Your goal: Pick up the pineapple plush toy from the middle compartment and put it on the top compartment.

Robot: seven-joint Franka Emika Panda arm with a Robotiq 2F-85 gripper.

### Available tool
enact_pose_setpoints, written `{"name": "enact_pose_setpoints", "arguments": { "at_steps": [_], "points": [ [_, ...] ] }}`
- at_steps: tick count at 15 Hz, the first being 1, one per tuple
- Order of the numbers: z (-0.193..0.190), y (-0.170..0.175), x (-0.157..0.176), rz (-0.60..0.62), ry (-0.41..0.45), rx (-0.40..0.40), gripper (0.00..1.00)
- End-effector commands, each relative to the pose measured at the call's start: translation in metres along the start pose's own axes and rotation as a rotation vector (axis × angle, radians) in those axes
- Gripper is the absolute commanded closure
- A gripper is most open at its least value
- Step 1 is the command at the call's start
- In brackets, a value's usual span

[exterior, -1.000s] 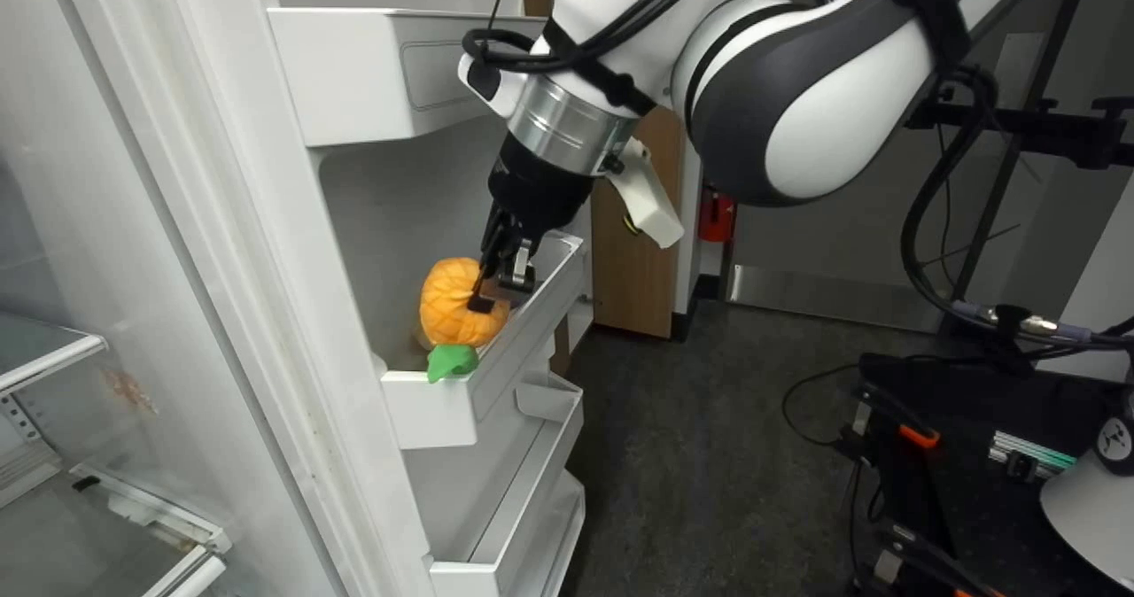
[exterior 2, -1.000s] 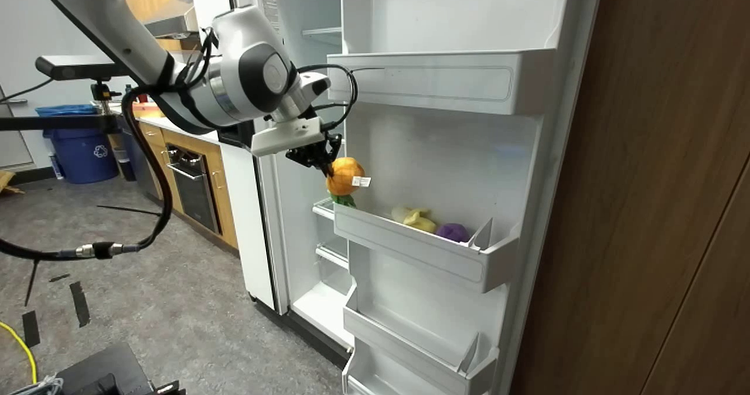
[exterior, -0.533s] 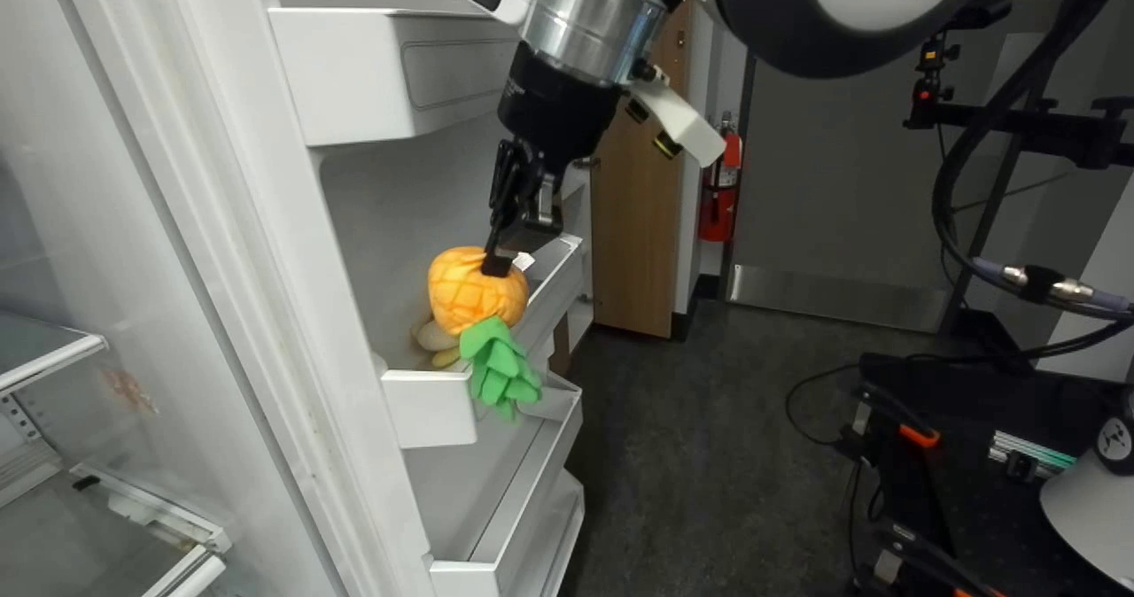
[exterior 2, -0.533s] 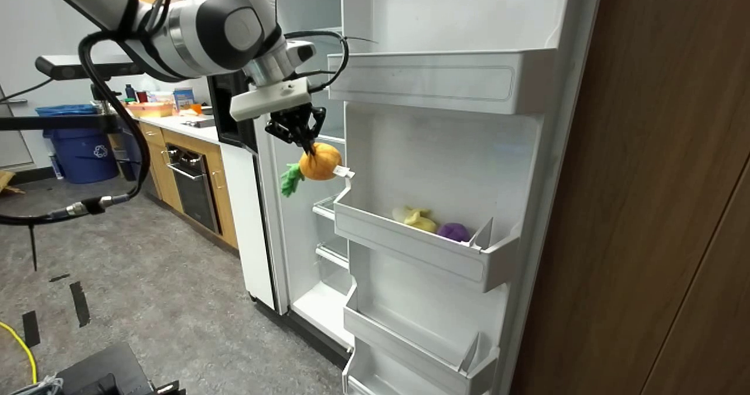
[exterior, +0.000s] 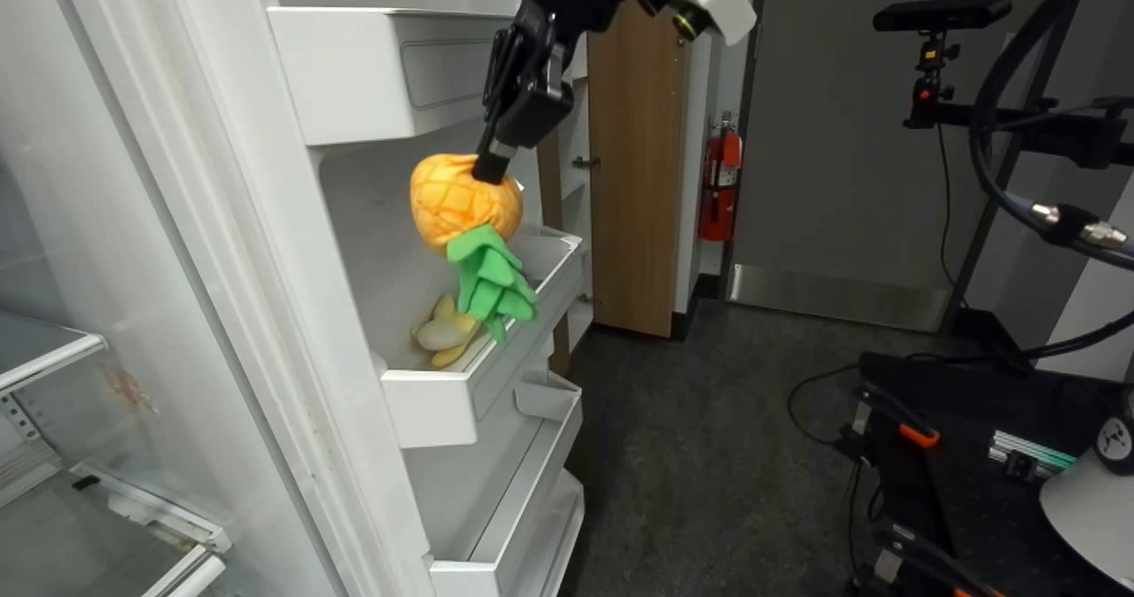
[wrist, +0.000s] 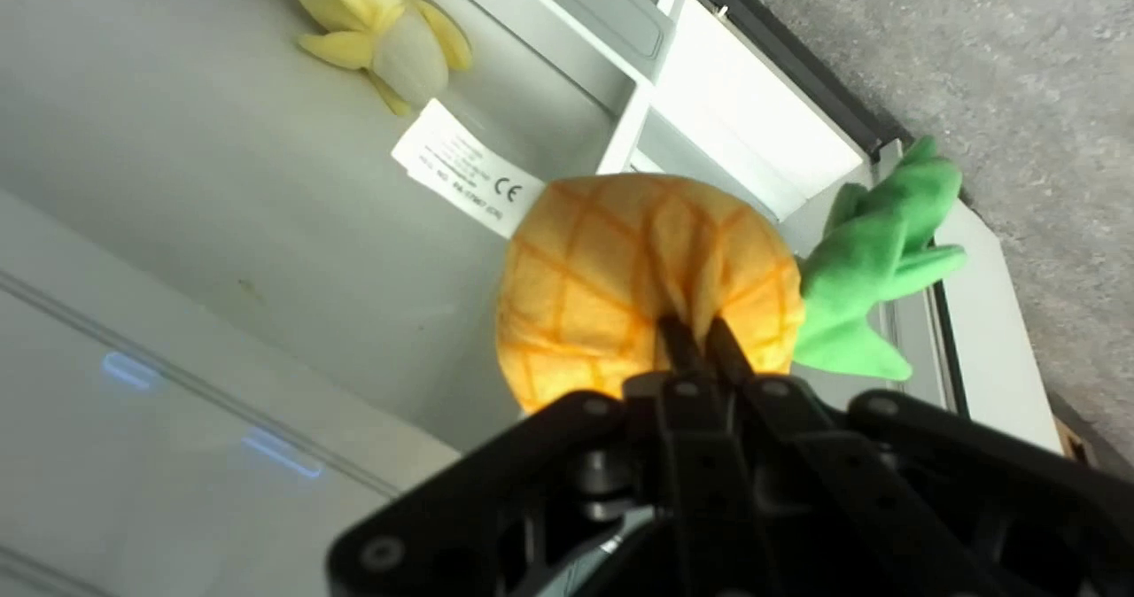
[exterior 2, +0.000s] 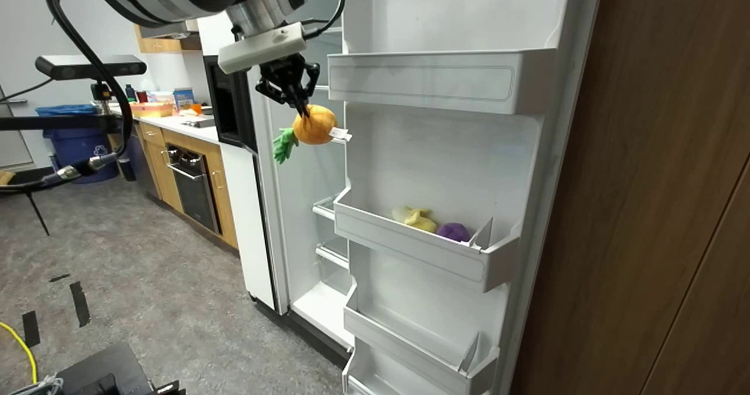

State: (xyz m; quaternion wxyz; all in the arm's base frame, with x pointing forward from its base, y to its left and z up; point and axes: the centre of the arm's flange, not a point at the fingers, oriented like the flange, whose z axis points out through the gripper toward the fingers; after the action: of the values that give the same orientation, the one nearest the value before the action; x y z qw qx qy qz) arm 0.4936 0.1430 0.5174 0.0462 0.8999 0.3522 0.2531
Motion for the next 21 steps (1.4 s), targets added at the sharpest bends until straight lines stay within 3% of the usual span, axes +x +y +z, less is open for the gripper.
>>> {"name": "enact_pose_setpoints", "arguments": {
  "at_steps": [1, 4, 6, 8, 12, 16, 21],
  "points": [
    [-0.035, 0.008, 0.01, -0.049, 0.001, 0.112, 0.99],
    [-0.051, 0.008, 0.02, -0.102, 0.003, 0.159, 0.99],
    [-0.061, 0.012, 0.029, -0.113, 0.045, 0.128, 0.99],
    [-0.088, 0.031, 0.033, -0.076, 0.139, 0.04, 0.99],
    [-0.123, 0.057, 0.047, -0.03, 0.276, -0.04, 0.99],
    [-0.146, 0.086, 0.056, 0.043, 0.355, -0.131, 0.99],
    [-0.145, 0.139, 0.052, 0.213, 0.445, -0.345, 0.99]
  ]
}}
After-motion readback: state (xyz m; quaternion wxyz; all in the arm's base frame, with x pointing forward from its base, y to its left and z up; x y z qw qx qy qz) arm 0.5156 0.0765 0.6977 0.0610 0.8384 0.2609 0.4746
